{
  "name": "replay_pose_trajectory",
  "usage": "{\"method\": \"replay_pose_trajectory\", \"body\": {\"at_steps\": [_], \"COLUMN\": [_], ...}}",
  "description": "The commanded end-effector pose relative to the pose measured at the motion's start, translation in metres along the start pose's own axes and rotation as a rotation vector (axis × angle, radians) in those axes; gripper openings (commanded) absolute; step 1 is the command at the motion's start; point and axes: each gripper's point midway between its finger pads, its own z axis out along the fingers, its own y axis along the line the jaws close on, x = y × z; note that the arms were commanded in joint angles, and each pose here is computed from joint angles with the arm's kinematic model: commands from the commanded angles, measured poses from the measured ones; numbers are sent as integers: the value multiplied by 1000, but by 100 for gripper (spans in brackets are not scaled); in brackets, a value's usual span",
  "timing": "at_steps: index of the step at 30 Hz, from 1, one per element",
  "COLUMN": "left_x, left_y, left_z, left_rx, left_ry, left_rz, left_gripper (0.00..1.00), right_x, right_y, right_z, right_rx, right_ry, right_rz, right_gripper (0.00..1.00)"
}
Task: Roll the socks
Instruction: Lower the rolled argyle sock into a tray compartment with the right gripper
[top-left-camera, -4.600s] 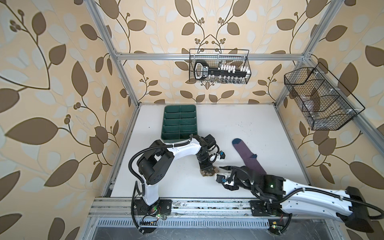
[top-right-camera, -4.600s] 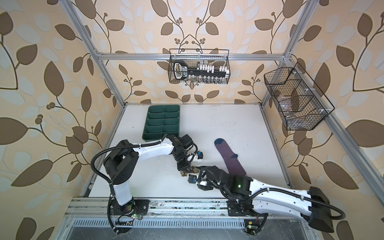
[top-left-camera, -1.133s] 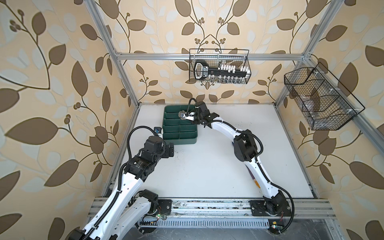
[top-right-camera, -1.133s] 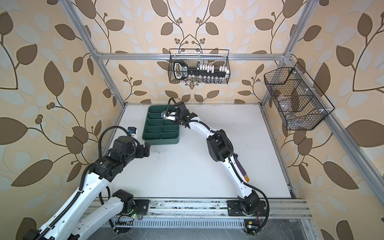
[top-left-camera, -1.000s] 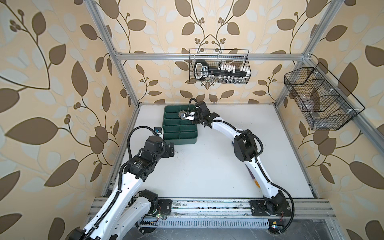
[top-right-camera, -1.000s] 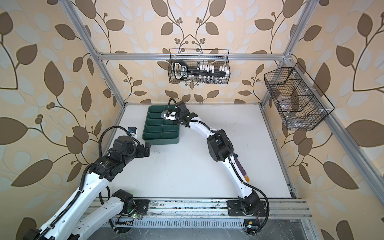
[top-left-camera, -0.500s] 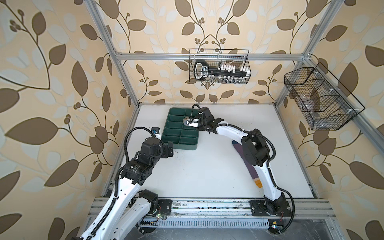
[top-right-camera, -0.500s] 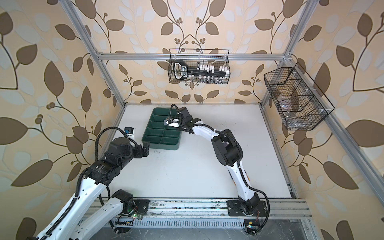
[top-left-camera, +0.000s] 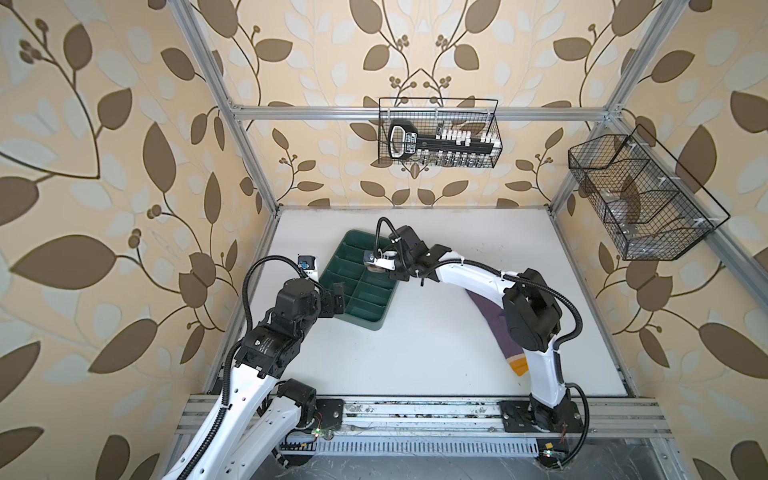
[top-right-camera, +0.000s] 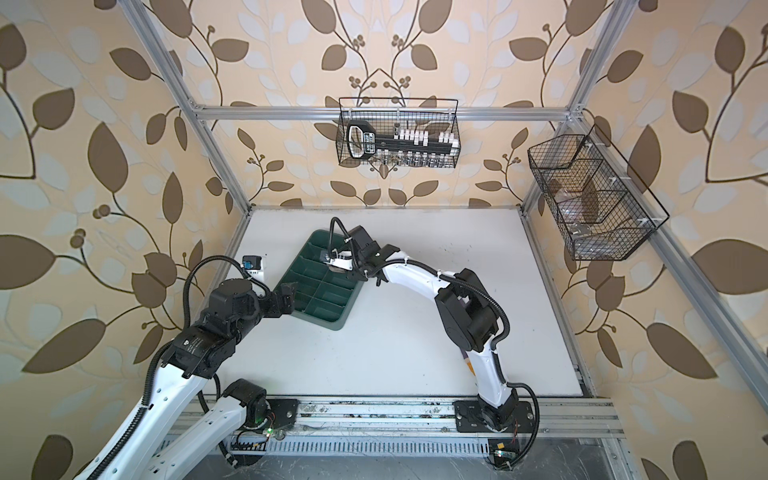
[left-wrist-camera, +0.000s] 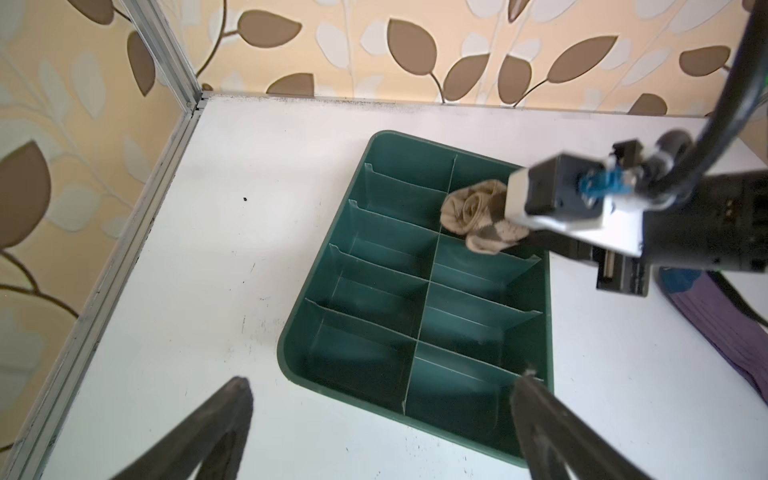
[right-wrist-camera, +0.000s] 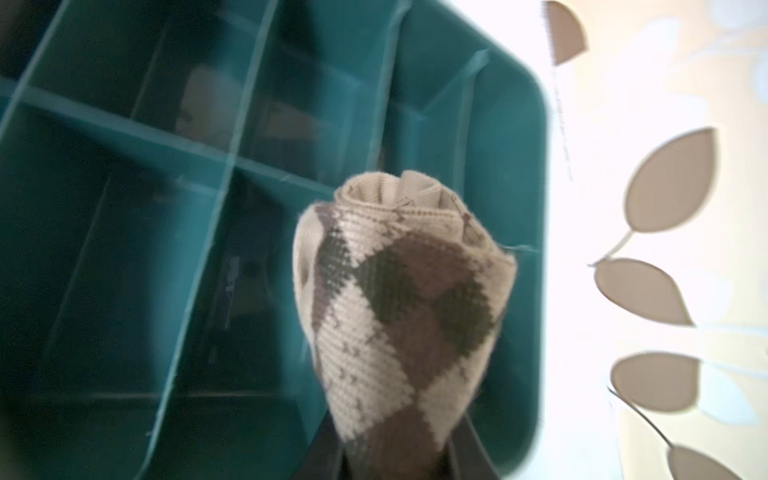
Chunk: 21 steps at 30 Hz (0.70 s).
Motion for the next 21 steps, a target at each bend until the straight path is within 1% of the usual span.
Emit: {"method": "replay_pose_trajectory", "body": {"at_steps": [1, 4, 9, 12, 17, 21], "left_x": [-2, -1, -2, -1, -2, -1], "left_y": [5, 5, 4, 3, 3, 2], "left_z": [-2, -4, -4, -4, -4, -4], "left_rx": [-17, -14, -4, 0, 2, 4], "left_ry": [-23, -28, -30, -29, -30, -27], "left_rz": [-13, -15, -17, -17, -18, -16], "left_gripper": [99, 99, 99, 99, 99, 99], "right_x": [23, 37, 49, 49, 55, 58], "right_y": [-5, -1, 1, -8, -8, 9], "right_z": [0, 5, 20, 29, 45, 51], "right_rx": [12, 20, 12, 32, 47, -15], "right_ry": [151, 219, 279, 298, 344, 362], "right_rz": [107, 122, 125, 124, 71, -5], "right_gripper": [0, 0, 0, 0, 0, 0]}}
